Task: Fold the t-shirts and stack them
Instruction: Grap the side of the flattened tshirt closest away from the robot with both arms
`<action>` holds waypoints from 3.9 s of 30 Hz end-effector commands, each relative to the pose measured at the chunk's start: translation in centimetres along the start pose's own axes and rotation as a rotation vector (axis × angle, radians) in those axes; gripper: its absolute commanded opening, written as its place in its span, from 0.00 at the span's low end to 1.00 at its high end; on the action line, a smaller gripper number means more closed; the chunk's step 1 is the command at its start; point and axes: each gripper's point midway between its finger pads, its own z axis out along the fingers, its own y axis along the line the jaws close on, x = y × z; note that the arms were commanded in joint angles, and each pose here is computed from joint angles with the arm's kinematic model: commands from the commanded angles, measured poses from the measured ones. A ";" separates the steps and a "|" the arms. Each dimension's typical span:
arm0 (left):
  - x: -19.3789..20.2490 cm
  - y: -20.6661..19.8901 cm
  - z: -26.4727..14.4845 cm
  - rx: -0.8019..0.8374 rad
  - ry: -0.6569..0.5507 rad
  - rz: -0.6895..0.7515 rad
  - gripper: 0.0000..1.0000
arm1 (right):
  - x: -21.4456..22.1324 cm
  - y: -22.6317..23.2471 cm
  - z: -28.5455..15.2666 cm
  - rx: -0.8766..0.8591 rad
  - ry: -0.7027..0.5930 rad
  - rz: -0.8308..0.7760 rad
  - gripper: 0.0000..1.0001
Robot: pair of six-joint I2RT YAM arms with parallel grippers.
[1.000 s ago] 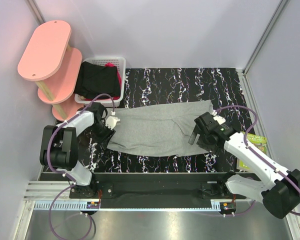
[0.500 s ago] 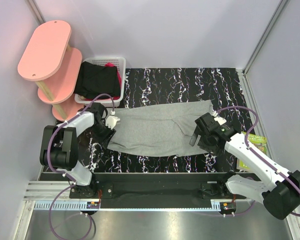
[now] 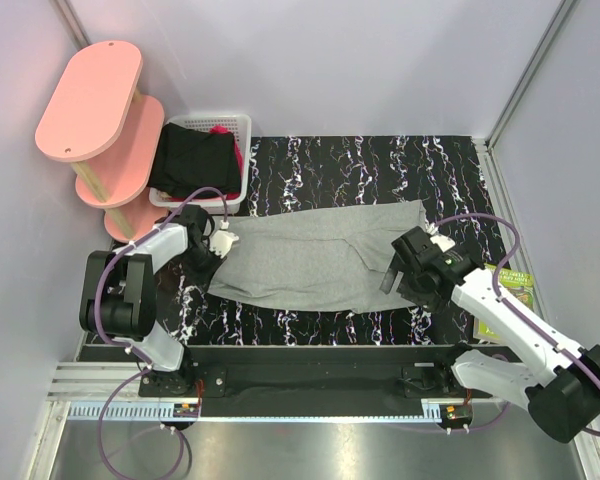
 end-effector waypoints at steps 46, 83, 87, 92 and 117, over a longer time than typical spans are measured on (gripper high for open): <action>4.2 3.2 -1.0 -0.059 -0.004 -0.060 0.00 | -0.4 -4.2 7.0 0.469 -0.061 0.081 0.80; 4.5 2.5 -1.6 -0.043 -0.005 -0.061 0.00 | -1.2 0.0 11.7 0.369 -0.003 -0.001 0.00; 4.5 2.4 -1.7 -0.041 -0.007 -0.061 0.00 | -1.3 0.5 8.9 0.283 0.002 0.016 0.00; 4.4 2.5 -1.8 -0.039 -0.009 -0.063 0.00 | -1.1 -0.4 6.7 0.251 -0.014 0.049 0.22; 4.3 2.5 -2.7 -0.054 -0.015 -0.055 0.00 | 2.0 -1.4 10.9 0.384 0.117 0.066 0.39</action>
